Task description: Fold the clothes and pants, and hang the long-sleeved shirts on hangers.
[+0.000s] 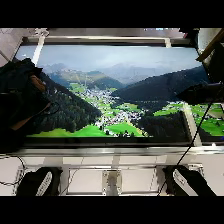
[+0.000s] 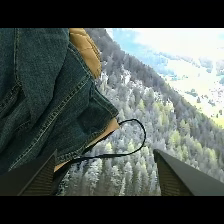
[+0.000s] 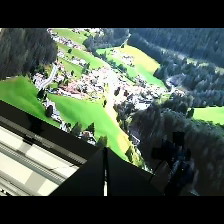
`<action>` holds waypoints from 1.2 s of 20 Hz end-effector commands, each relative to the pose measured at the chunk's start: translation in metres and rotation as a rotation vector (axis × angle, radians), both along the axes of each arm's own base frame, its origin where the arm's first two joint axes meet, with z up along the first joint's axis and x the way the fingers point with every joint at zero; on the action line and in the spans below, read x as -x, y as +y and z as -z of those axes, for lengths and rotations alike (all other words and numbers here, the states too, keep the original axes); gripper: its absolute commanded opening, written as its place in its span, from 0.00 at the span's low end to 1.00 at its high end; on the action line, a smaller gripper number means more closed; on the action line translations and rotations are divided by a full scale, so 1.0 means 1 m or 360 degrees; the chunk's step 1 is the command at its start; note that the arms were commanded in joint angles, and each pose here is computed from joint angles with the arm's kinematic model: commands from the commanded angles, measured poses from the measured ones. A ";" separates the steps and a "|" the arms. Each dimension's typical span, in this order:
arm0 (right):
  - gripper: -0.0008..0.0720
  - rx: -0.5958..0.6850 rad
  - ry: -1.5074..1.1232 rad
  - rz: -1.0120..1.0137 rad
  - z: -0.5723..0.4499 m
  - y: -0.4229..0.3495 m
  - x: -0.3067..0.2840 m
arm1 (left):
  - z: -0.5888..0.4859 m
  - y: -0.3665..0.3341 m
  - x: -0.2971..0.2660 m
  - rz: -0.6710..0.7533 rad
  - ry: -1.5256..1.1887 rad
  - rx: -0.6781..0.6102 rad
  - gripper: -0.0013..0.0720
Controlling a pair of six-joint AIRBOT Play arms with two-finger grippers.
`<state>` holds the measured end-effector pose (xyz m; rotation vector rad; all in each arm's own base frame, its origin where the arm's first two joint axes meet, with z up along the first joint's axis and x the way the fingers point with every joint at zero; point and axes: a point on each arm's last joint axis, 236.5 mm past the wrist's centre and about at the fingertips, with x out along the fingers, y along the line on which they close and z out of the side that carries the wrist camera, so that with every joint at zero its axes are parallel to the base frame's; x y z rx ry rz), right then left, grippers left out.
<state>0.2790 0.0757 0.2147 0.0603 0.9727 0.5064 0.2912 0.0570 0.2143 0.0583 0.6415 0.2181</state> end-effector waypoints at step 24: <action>0.50 0.0002 -0.0382 0.0204 -0.033 -0.017 -0.053 | 0.076 0.123 -0.076 -0.0232 0.0486 -0.0769 0.95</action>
